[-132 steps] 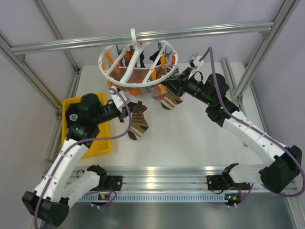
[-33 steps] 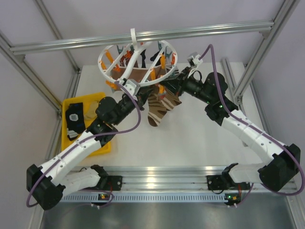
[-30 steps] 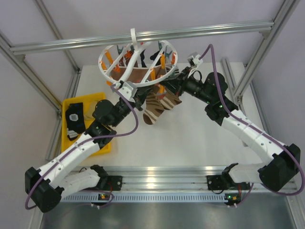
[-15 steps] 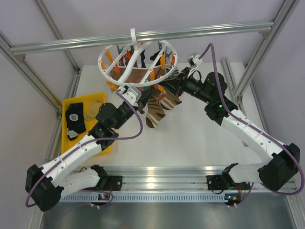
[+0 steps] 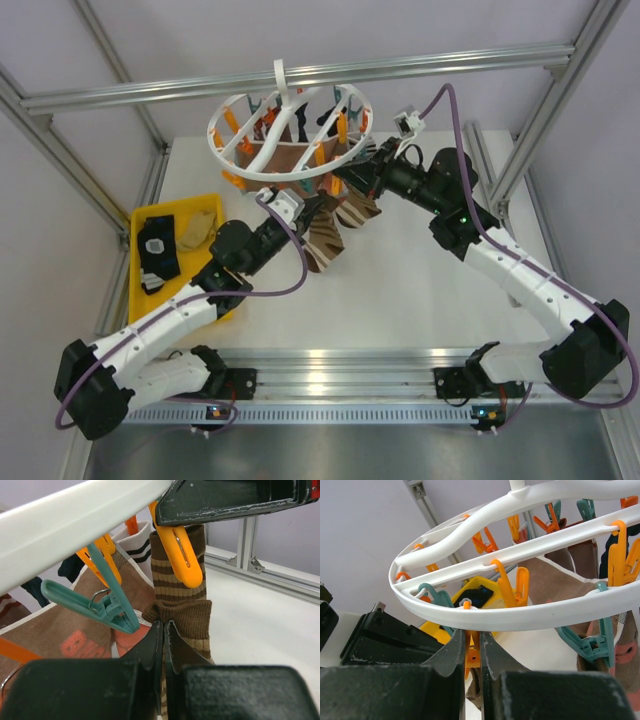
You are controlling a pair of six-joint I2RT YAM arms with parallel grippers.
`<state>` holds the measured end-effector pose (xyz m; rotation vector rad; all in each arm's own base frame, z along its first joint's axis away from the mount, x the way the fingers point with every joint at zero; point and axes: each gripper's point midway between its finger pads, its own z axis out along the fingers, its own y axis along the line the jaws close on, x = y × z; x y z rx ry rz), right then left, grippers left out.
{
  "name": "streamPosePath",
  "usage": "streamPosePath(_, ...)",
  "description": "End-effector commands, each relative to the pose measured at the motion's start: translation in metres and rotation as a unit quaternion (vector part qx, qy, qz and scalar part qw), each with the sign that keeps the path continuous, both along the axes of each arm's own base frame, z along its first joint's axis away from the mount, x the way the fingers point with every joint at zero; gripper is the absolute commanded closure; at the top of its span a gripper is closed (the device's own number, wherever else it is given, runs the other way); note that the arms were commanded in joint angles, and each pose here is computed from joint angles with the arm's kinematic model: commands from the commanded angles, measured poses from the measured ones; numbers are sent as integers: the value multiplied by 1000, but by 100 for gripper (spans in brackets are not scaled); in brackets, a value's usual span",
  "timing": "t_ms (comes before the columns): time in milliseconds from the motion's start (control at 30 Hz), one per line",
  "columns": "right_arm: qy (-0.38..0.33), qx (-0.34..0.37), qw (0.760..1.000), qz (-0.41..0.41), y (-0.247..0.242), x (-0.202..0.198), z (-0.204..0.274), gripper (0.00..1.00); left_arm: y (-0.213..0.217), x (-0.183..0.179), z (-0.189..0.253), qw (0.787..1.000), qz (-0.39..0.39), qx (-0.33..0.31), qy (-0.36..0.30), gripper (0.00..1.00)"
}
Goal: Clip the socks to the hanger
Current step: Clamp the sock onto the hanger.
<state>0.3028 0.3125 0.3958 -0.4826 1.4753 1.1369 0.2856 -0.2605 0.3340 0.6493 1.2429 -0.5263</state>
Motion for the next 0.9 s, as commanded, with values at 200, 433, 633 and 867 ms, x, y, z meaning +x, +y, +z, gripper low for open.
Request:
streamPosePath(200, 36, -3, 999, -16, 0, 11, -11, 100, 3, 8, 47, 997, 23, -69, -37, 100)
streamPosePath(433, 43, -10, 999, -24, -1, 15, -19, 100, 6, 7, 63, 995, 27, -95, -34, 100)
streamPosePath(633, 41, -8, 999, -27, 0, 17, -19, 100, 6, 4, 71, 994, 20, -108, -31, 100)
streamPosePath(867, 39, 6, 999, -15, 3, 15, -11, 100, 1, 2, 70, 994, 5, -110, -25, 100)
